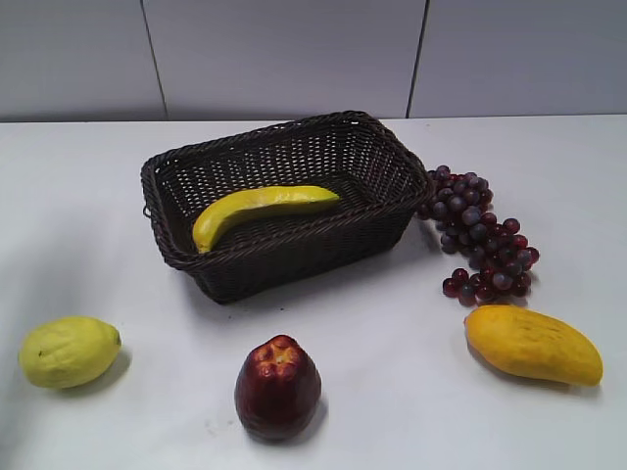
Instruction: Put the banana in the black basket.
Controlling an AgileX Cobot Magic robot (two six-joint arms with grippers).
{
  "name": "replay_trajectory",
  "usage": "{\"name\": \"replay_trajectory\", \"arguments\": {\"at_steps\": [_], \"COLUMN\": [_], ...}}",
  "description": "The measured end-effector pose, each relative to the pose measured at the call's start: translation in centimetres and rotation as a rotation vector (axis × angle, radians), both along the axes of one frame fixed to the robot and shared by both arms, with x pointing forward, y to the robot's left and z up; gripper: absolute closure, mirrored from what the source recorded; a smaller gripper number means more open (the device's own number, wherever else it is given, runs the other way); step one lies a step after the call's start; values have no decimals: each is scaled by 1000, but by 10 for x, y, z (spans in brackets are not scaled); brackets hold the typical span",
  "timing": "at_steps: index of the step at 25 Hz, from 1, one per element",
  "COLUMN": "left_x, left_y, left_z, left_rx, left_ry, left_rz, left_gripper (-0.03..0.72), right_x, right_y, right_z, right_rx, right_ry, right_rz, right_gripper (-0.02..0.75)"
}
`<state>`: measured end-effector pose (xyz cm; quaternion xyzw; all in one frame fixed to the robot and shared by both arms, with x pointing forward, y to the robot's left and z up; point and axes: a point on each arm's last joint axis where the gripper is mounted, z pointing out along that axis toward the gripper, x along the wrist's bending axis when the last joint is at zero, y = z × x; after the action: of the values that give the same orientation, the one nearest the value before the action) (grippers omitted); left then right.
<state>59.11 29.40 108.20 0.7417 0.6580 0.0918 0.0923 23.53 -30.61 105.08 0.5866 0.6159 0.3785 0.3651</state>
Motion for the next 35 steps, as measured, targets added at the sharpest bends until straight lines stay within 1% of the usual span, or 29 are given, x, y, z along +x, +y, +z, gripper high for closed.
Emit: {"name": "replay_trajectory", "arguments": {"at_steps": [4,6,10,13,17,26,32,35], "left_x": [-23,-41,-88,-129,-182,-287,-334,-344], "left_y": [-2,-2,-1,-1,0,2,3,5], "left_z": [3,3,1,-1,-3,-5,-4,-4], "left_rx": [-28,-28,-32,-37,-41,-48,-48,-30], "left_ry": [11,18,40,25,-95,-440,-640,-698], "left_rz": [2,2,3,3,5,-1,-5,-3], "left_gripper": [106,106,106,106,114,122,123,123], "right_x": [0,0,0,0,0,0,0,0], "right_y": [0,0,0,0,0,0,0,0], "right_z": [0,0,0,0,0,0,0,0], "right_rx": [0,0,0,0,0,0,0,0], "right_ry": [0,0,0,0,0,0,0,0], "right_rz": [0,0,0,0,0,0,0,0], "right_gripper": [256,256,256,256,256,256,256,256]}}
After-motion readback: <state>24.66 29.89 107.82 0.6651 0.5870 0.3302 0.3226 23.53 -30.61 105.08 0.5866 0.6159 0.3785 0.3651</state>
